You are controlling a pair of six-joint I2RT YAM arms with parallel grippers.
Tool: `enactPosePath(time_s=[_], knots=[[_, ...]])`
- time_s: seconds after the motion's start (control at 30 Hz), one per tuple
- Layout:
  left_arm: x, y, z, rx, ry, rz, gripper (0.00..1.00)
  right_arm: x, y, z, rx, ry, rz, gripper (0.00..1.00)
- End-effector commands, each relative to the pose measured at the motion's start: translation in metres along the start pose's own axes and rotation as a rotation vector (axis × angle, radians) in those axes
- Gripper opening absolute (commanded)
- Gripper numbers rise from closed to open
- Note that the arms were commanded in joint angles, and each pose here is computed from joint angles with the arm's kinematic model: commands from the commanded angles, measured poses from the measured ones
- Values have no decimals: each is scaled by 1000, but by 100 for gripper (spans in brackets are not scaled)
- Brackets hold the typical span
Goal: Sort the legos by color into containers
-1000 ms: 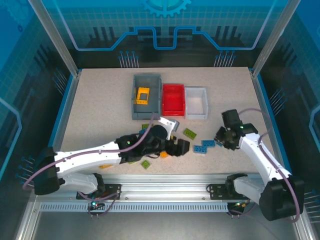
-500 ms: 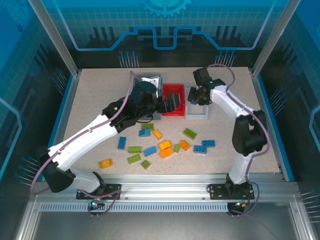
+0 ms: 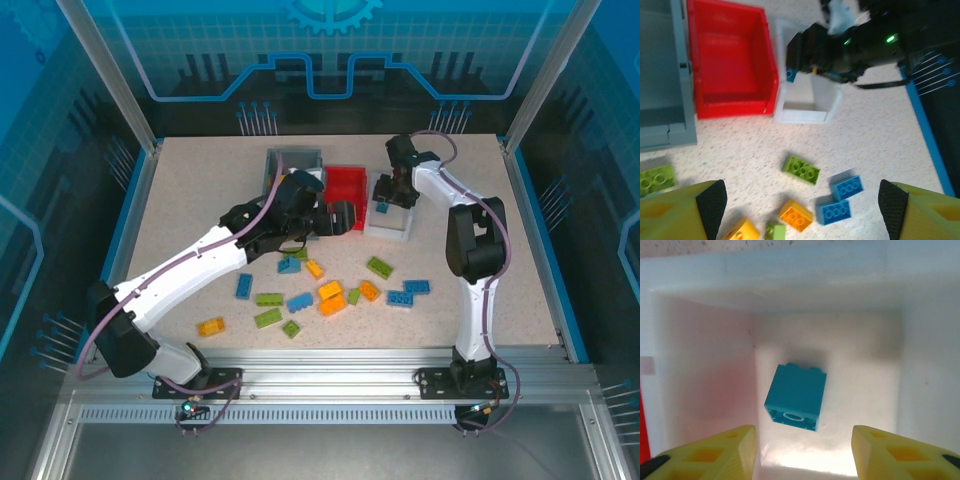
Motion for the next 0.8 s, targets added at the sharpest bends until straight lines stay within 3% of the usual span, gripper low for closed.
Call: enactPosePath(time_s=[0.0, 0.27, 0.43, 0.6, 0.67, 0.77], knots=[[-14, 7, 17, -29, -58, 8, 83, -32, -5, 8, -10, -31, -44, 57], [-40, 20, 47, -76, -142, 9, 81, -105, 8, 17, -35, -64, -182, 57], [-46, 34, 55, -123, -128, 33, 78, -120, 37, 16, -66, -68, -193, 57], [-46, 38, 53, -148, -105, 41, 73, -120, 50, 6, -92, -57, -200, 44], [-47, 37, 51, -155, -94, 40, 71, -122, 58, 4, -114, -59, -203, 32], [-42, 42, 49, -177, -68, 56, 68, -118, 83, 0, -183, -69, -166, 29]])
Point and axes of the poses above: each hand's point on the last joint's axis, 136 mm out from that joint toward the fingers, its own x axis out along the fingers, its own z axis along the line the jaws close on, y = z × x, the point moved 5 cm from there along -x, back along the fingers, and after that the axes turned 3 degrees about x, right-handed, at the moved point
